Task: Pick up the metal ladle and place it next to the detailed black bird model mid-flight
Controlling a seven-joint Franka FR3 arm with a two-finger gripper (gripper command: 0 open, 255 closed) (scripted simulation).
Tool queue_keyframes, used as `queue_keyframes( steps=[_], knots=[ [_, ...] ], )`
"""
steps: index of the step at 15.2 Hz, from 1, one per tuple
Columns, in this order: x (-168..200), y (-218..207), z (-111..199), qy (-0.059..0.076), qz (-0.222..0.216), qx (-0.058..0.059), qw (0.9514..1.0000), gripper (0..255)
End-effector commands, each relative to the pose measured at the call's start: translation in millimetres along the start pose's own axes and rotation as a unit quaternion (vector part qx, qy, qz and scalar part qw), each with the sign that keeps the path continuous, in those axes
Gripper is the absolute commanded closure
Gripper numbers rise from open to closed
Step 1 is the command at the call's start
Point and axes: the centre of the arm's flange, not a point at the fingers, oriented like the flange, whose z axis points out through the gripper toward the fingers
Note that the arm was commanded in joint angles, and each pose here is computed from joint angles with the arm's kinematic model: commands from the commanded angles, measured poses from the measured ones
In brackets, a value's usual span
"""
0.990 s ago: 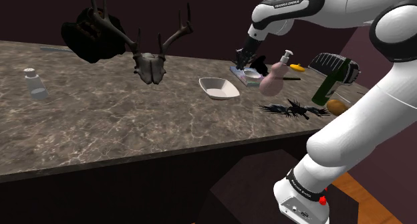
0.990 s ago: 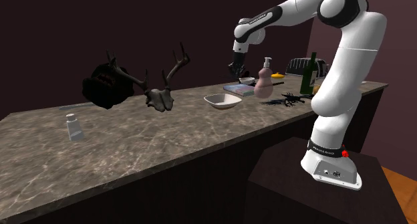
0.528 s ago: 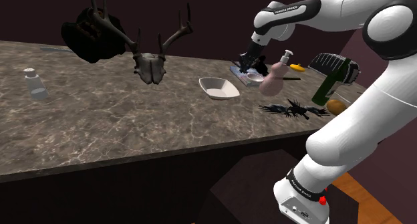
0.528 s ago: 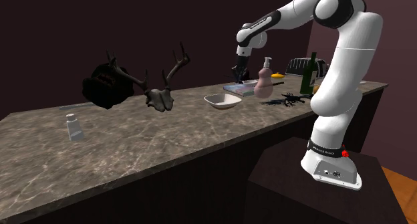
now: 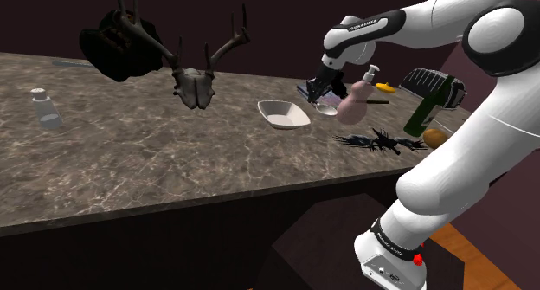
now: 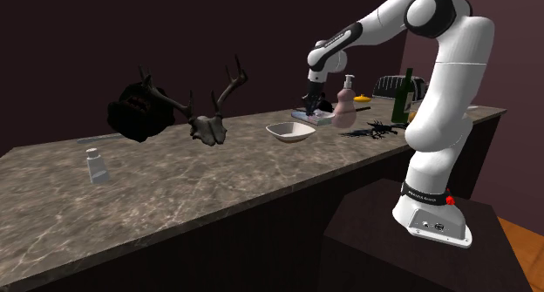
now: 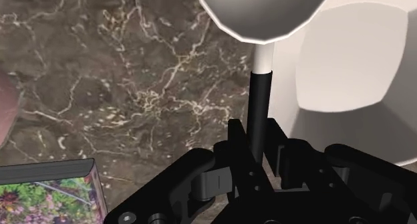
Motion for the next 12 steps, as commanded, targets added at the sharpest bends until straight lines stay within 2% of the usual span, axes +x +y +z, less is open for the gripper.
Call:
queue_keyframes(
  steps=[1,12],
  knots=[
    [-1.5,0.7,10.7,0.000,0.000,0.000,1.0000,255],
    [-7.9,6.3,68.1,0.000,0.000,0.000,1.0000,255]
  ],
)
